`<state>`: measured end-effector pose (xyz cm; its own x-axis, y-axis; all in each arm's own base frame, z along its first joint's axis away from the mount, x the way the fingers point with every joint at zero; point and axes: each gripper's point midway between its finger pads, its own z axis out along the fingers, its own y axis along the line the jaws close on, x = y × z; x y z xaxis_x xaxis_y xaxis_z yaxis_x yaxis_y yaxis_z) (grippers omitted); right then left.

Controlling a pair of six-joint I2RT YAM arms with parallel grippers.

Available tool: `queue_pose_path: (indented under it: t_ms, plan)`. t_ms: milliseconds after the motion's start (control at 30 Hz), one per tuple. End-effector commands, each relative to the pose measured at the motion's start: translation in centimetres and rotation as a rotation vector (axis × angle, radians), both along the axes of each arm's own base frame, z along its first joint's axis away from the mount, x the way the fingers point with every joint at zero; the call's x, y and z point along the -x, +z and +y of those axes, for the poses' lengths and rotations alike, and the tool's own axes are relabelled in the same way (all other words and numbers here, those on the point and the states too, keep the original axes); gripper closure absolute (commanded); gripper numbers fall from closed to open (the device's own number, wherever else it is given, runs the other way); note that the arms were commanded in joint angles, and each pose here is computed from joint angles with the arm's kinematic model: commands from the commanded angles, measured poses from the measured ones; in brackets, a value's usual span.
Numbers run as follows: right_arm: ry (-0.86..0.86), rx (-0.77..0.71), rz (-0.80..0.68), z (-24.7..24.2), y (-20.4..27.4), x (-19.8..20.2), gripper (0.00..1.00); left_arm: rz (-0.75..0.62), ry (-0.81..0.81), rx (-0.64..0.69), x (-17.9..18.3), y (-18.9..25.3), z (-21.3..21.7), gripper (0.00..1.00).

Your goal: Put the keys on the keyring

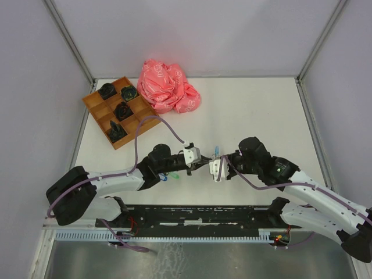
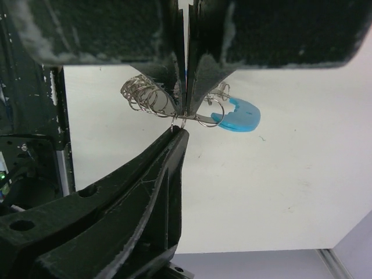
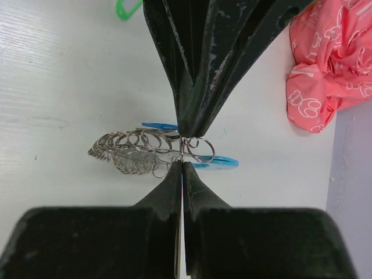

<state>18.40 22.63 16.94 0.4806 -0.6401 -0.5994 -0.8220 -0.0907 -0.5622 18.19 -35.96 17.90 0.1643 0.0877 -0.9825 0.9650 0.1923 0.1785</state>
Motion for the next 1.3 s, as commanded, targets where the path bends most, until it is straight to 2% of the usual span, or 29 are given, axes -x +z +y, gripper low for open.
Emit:
queue_pose_path:
  t_ms: [0,367,867,933,1100,1267]
  plan:
    - [0.026,-0.114,-0.061,1.3,2.8,-0.1,0.99,0.097,-0.021,0.086,-0.2,1.7,0.2,0.97]
    - [-0.007,-0.234,-0.041,1.9,3.7,-0.2,0.99,0.243,-0.069,0.106,-0.3,0.8,0.3,0.97]
    - [-0.135,-0.644,0.08,2.3,6.5,-2.1,0.99,0.318,-0.087,0.168,-0.2,-0.1,-0.3,0.97]
    - [-0.148,-0.643,0.106,2.1,5.8,-2.3,0.99,0.318,-0.094,0.189,0.0,0.4,-0.2,0.97]
    - [-0.136,-0.52,0.137,2.0,4.1,-2.1,0.99,0.286,-0.099,0.204,0.3,1.7,0.1,0.97]
    - [-0.121,-0.461,0.137,1.9,3.6,-2.0,0.94,0.284,-0.113,0.191,0.6,2.2,0.2,0.97]
